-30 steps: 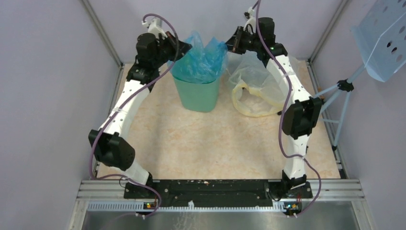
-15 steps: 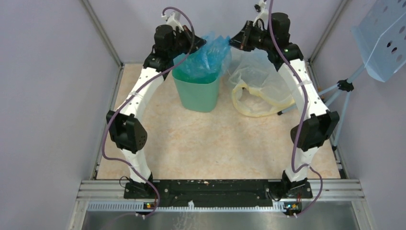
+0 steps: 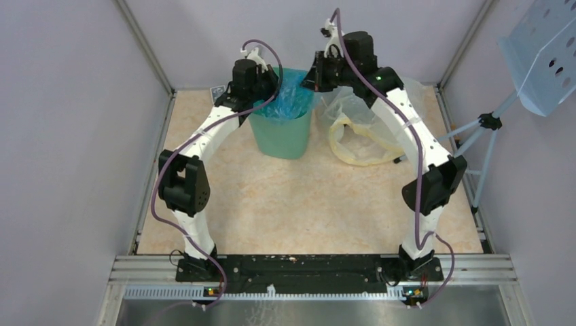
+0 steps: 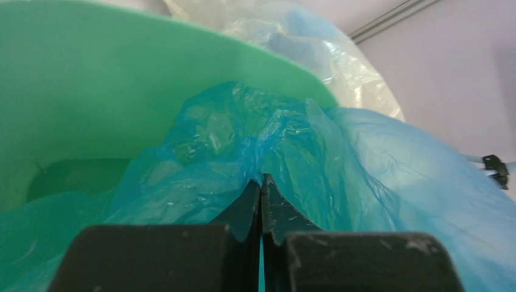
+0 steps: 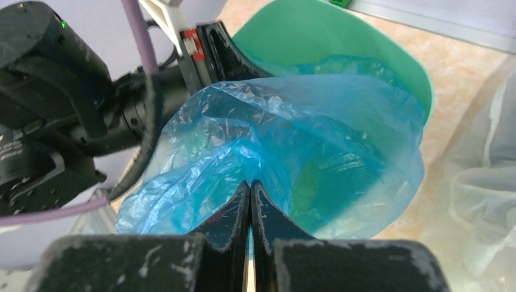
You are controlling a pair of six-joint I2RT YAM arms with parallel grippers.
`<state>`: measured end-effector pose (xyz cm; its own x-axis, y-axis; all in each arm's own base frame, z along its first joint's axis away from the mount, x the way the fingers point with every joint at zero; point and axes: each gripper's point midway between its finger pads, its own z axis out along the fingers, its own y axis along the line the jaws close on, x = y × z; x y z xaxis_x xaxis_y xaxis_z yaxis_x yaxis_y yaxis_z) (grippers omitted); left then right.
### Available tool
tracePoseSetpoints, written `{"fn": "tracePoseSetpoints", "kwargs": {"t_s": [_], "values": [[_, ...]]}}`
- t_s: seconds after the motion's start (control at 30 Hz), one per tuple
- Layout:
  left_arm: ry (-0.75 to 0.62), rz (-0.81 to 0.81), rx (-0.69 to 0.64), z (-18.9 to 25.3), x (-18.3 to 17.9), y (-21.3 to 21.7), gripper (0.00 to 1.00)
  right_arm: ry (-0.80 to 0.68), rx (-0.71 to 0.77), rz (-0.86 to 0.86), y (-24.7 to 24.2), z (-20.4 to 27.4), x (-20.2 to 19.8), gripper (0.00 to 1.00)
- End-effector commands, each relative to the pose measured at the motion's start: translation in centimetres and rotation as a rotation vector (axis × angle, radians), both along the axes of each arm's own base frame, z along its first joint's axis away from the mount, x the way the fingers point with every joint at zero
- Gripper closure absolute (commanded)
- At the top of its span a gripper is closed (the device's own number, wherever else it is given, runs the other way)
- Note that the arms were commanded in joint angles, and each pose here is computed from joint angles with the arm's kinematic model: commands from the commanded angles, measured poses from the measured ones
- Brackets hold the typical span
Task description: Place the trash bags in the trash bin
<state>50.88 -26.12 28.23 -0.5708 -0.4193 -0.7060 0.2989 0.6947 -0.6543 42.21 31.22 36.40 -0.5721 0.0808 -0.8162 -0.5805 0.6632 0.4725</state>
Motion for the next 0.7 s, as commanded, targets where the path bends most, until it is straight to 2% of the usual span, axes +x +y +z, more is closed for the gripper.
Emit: {"fn": "tracePoseSetpoints", "kwargs": {"t_s": [0.0,0.17,0.3,0.53,0.67], "values": [[-0.030,0.021,0.037,-1.0,0.1,0.7,1.00,-0.036,-0.163,-0.063,0.3,-1.2,0.7,1.00],[0.021,0.009,0.057,-3.7,0.0,0.6,1.00,-0.039,-0.243,-0.082,1.8,-3.0,1.0,1.00],[0.009,0.008,0.078,-3.2,-0.1,0.8,1.00,-0.040,-0.285,-0.095,2.3,-4.4,1.6,1.00],[-0.124,0.129,0.164,5.2,-0.5,4.1,1.00,0.003,-0.322,-0.099,3.1,-7.5,2.8,1.00],[-0.177,0.178,0.164,9.0,-1.7,5.8,1.00,0.017,-0.330,-0.097,3.9,-9.1,3.4,1.00]]}}
